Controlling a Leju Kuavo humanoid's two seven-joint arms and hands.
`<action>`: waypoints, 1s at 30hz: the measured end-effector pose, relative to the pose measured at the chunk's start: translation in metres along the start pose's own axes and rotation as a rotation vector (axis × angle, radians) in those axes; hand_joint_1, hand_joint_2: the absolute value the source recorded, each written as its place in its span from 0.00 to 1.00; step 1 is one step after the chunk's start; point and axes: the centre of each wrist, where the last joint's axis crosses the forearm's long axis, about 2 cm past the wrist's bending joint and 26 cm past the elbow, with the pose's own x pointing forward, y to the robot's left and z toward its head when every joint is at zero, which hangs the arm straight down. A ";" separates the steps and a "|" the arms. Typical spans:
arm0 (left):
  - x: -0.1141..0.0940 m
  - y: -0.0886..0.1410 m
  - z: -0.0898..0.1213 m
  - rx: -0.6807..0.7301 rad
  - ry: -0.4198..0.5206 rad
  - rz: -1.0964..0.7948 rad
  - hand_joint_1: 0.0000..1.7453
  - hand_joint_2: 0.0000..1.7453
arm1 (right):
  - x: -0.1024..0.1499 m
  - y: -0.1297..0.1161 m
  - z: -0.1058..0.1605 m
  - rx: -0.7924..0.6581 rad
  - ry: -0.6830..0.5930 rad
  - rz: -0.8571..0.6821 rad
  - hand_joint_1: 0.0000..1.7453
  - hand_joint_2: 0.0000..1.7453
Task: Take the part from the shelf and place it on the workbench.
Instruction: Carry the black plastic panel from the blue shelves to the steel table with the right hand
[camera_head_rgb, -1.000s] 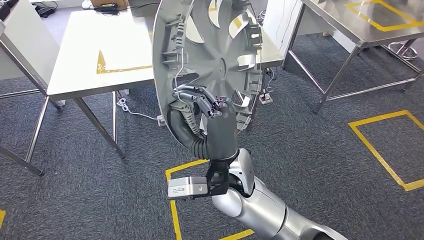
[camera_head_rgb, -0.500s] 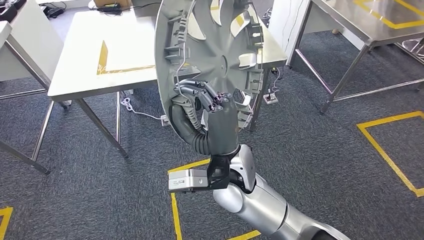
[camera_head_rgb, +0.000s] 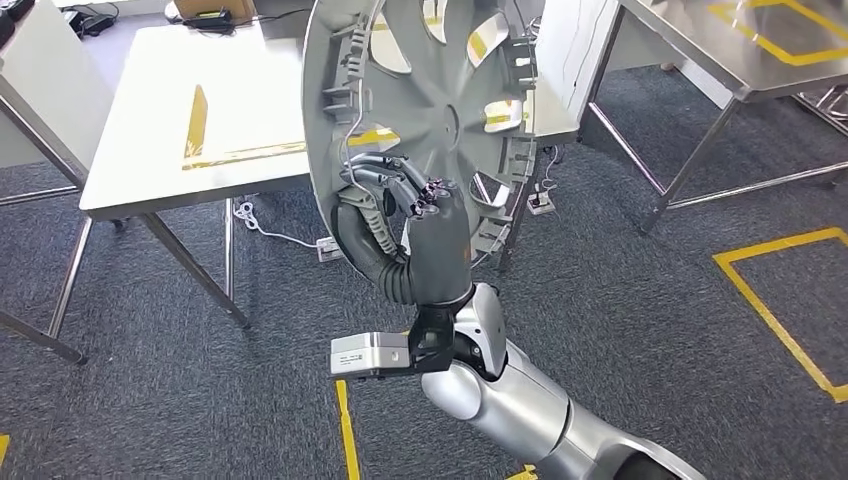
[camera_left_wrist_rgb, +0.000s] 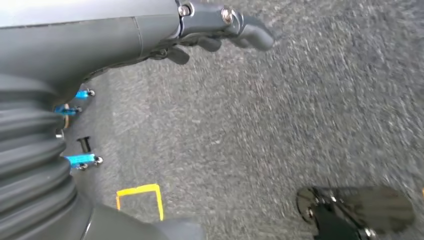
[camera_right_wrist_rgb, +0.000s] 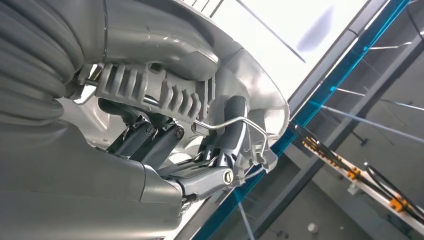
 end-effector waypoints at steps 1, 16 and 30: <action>0.000 0.000 0.000 0.000 0.000 0.000 0.00 1.00 | 0.000 0.000 0.000 -0.001 -0.001 0.001 1.00 1.00; 0.004 -0.002 0.001 -0.004 -0.013 -0.008 0.00 1.00 | -0.006 -0.001 0.004 0.009 0.006 0.015 1.00 1.00; 0.001 -0.002 0.001 -0.008 -0.007 -0.008 0.00 1.00 | -0.005 0.000 0.004 0.010 0.005 0.014 1.00 1.00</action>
